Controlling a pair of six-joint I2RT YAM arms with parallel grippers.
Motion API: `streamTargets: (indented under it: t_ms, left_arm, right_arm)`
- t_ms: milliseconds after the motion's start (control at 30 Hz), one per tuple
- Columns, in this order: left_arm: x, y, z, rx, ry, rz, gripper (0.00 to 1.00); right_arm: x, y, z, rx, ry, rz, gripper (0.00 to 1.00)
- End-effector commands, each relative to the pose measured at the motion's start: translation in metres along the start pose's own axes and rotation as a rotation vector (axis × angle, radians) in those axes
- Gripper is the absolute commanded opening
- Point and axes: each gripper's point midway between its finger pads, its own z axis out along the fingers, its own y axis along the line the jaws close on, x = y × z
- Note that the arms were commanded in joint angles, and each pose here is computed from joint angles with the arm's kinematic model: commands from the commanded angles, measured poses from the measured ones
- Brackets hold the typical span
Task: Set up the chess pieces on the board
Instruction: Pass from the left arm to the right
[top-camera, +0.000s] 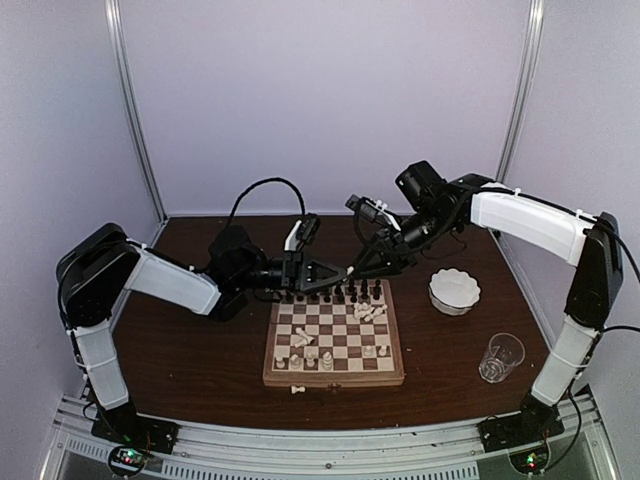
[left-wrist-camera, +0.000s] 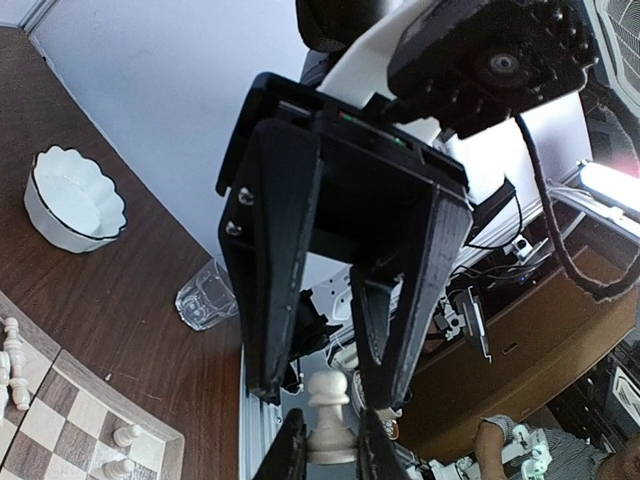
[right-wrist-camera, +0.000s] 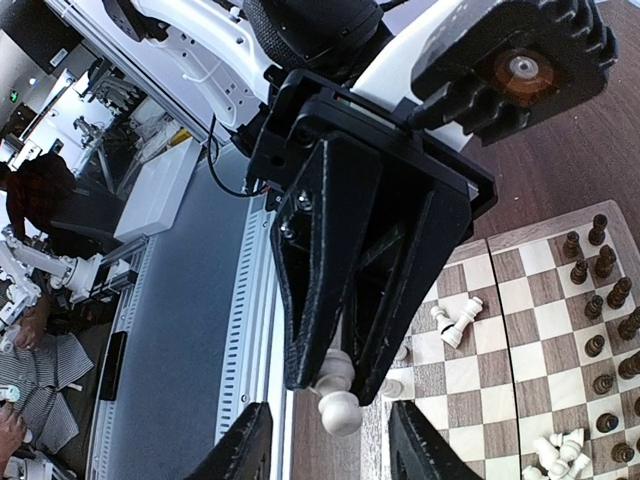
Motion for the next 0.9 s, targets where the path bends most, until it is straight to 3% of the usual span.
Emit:
streamTargets:
  t_ms: [0,567,700,867]
  left_arm:
    - [-0.004,-0.012,0.006,0.054,0.005,0.046,0.08]
    - [-0.002,-0.007,0.007,0.045,0.008,0.027,0.09]
    - [-0.001,0.003,0.005,-0.001,0.000,0.009,0.24]
    - [0.005,0.023,-0.005,-0.191,0.025,0.041,0.46]
  right_arm:
    - [-0.005,0.001,0.005,-0.027,-0.019,0.010,0.41]
    - [-0.008,0.003,0.009,-0.047,-0.021,0.018,0.10]
    - [-0.008,0.000,0.006,-0.001,-0.011,-0.004,0.07]
    - [-0.001,-0.004,-0.005,0.102,0.038,-0.055,0.07]
